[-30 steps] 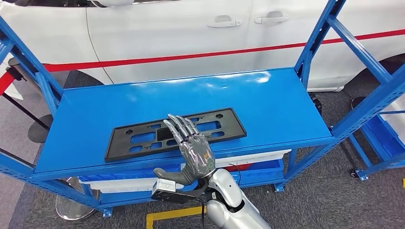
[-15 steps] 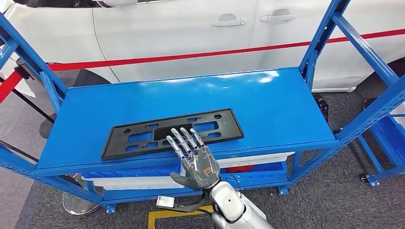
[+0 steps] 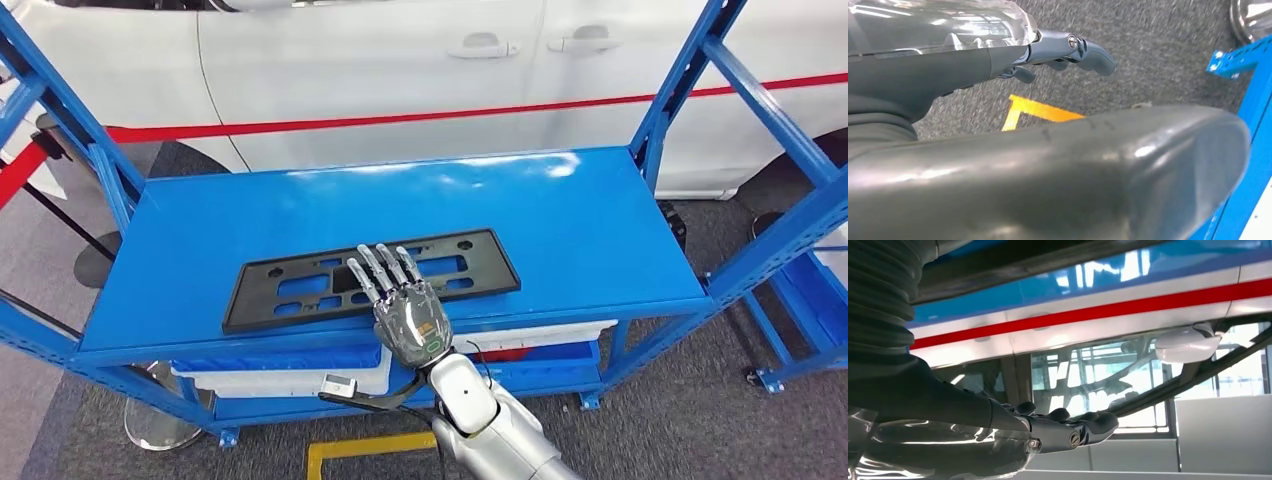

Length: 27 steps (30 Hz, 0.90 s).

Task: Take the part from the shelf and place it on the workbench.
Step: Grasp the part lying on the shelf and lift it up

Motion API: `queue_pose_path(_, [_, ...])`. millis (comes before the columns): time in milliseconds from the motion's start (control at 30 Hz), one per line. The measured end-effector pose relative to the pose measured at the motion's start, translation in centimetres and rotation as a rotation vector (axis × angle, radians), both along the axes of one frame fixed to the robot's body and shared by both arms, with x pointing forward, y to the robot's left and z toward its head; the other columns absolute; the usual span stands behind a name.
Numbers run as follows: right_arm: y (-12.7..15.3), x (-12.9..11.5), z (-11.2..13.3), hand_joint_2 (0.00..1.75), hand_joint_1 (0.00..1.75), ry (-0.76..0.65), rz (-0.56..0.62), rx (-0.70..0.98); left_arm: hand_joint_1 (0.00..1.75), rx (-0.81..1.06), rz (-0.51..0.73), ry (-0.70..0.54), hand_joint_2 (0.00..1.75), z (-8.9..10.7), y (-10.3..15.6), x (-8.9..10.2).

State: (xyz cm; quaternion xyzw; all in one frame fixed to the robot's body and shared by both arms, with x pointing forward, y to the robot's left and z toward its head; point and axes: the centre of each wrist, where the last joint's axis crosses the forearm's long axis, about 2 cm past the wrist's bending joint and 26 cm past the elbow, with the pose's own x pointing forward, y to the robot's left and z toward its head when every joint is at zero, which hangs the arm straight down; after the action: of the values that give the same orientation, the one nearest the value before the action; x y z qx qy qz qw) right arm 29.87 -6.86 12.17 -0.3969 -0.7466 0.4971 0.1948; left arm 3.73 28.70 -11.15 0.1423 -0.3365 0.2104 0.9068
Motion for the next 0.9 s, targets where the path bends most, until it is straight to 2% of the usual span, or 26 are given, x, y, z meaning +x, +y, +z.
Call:
queue_pose_path(333, [1.6, 1.8, 0.4, 1.75, 0.0, 0.076, -0.014, -0.087, 0.0, -0.017, -0.034, -0.005, 0.0, 0.0, -0.2, 0.3])
queue_pose_path(700, [2.4, 1.8, -0.3, 1.75, 0.0, 0.164, -0.001, -0.118, 0.0, -0.021, -0.044, 0.004, 0.0, 0.0, -0.2, 0.2])
queue_pose_path(900, [2.8, 2.6, 0.6, 1.75, 0.0, 0.179, -0.02, -0.12, 0.0, -0.024, -0.062, -0.004, 0.0, 0.0, -0.2, 0.5])
